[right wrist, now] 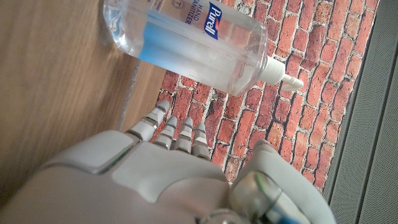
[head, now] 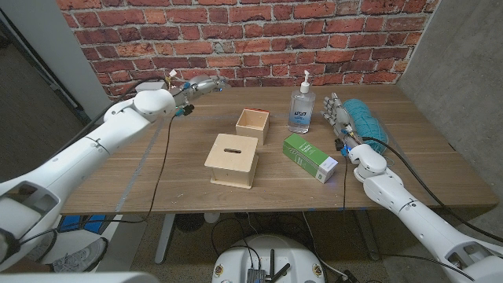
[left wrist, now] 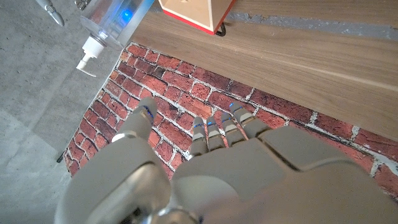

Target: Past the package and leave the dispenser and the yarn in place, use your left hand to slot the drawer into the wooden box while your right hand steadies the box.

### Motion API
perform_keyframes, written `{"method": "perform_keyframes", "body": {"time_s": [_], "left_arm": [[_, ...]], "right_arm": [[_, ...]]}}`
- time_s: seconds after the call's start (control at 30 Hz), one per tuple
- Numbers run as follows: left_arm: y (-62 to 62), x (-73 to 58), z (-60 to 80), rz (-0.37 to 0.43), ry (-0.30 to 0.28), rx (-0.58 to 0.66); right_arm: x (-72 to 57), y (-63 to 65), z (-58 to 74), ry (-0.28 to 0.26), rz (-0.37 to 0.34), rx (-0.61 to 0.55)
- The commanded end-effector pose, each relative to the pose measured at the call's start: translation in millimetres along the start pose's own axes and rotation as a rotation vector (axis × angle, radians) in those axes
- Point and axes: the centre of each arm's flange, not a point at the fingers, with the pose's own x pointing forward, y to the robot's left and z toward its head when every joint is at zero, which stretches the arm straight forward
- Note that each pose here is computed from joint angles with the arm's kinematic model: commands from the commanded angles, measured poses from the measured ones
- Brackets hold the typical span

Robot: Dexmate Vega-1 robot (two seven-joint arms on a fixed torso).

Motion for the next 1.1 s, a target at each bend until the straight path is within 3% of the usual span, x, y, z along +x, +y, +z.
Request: {"method": "perform_keyframes", "body": {"time_s": [0.03, 0.47, 1.1], "left_arm": [[3.9, 15.9, 22.4, -0.067, 0.054, 0.192], [4.1, 36.7, 44.9, -0.102, 0.077, 0.37], [-6.7, 70.7, 79.2, -0.257, 0.072, 0.646]], "right_arm": [[-3.8, -1.0, -0.3, 0.002, 0.01, 0.001], [-0.5, -1.2, -1.8, 0.001, 0.017, 0.009], [4.3, -4.2, -3.9, -0.007, 0.01, 0.023]]}}
